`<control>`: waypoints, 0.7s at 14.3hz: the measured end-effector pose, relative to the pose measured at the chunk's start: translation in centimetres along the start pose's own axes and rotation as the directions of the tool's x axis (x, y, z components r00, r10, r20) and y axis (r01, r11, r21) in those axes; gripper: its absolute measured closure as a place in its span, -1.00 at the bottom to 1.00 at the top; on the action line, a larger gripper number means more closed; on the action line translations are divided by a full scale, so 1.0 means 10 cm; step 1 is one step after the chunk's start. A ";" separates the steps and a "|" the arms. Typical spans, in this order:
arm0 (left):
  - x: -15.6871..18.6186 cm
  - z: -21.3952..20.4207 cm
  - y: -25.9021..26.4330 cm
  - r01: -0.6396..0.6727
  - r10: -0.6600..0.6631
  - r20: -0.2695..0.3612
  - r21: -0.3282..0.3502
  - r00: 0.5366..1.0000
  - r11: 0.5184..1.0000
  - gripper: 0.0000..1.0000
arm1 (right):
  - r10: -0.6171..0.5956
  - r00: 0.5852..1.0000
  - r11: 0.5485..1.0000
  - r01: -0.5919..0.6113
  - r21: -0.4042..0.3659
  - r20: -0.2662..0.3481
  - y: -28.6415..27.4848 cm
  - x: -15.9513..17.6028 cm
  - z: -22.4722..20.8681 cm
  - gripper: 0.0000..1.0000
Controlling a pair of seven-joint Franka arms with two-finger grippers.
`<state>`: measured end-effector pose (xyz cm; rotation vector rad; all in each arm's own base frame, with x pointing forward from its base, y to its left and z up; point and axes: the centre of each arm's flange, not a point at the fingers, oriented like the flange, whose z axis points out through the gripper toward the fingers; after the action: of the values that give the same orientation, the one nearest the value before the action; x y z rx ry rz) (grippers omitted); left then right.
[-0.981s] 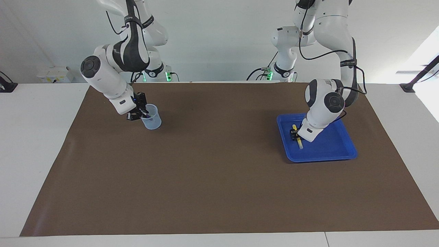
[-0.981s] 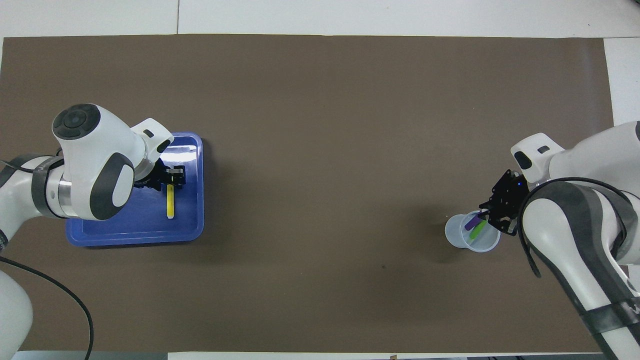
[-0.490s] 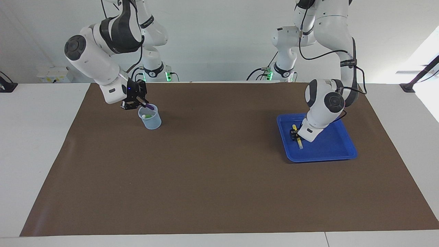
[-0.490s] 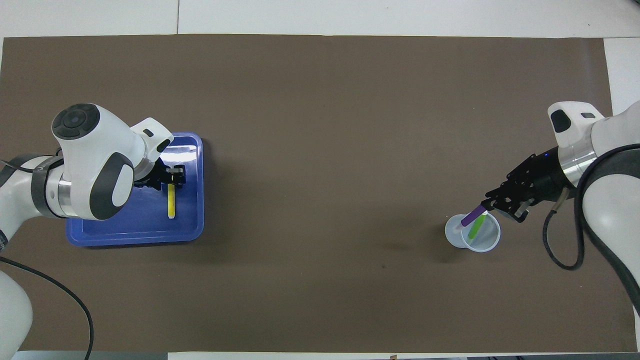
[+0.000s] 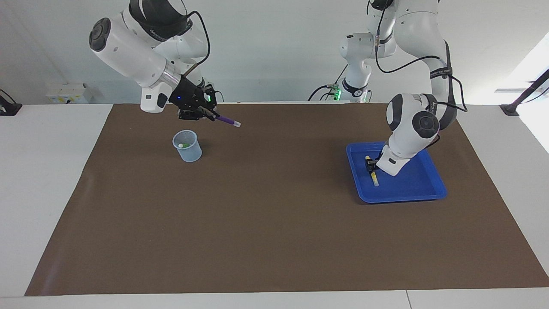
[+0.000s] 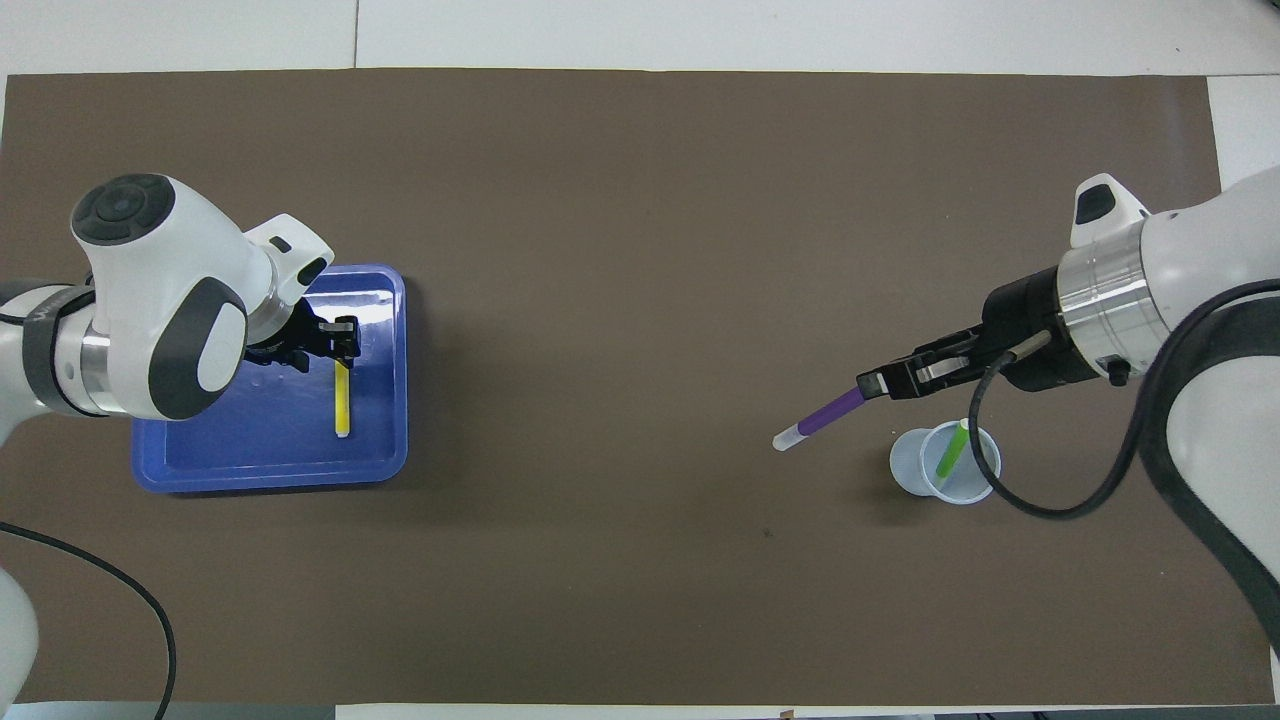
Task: Right arm passes pens to left for tray arrangement
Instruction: 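Carry the purple pen toward the left gripper while the left gripper approaches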
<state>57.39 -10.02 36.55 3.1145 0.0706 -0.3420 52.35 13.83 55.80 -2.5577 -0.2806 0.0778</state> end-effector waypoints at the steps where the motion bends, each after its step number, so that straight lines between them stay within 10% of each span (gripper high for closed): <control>1: -0.03 -0.25 0.04 0.032 -0.031 0.028 -0.042 0.999 0.999 -0.09 | 0.081 0.996 0.997 -0.081 0.019 -0.030 -0.12 0.05 0.04 0.64; 5: -0.35 -1.33 0.27 0.386 -0.370 0.112 -0.217 0.922 0.896 -0.12 | 0.325 0.938 0.944 -0.314 0.100 -0.118 -0.53 0.16 0.16 0.64; 10: -0.86 -2.09 0.82 0.817 -0.754 0.326 -0.322 0.571 0.479 -0.19 | 0.516 0.834 0.854 -0.482 0.193 -0.198 -0.97 0.24 0.28 0.64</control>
<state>53.89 -18.33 58.86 2.3555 1.4107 -0.4512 52.57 23.79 58.71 -2.4059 0.4833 -0.0228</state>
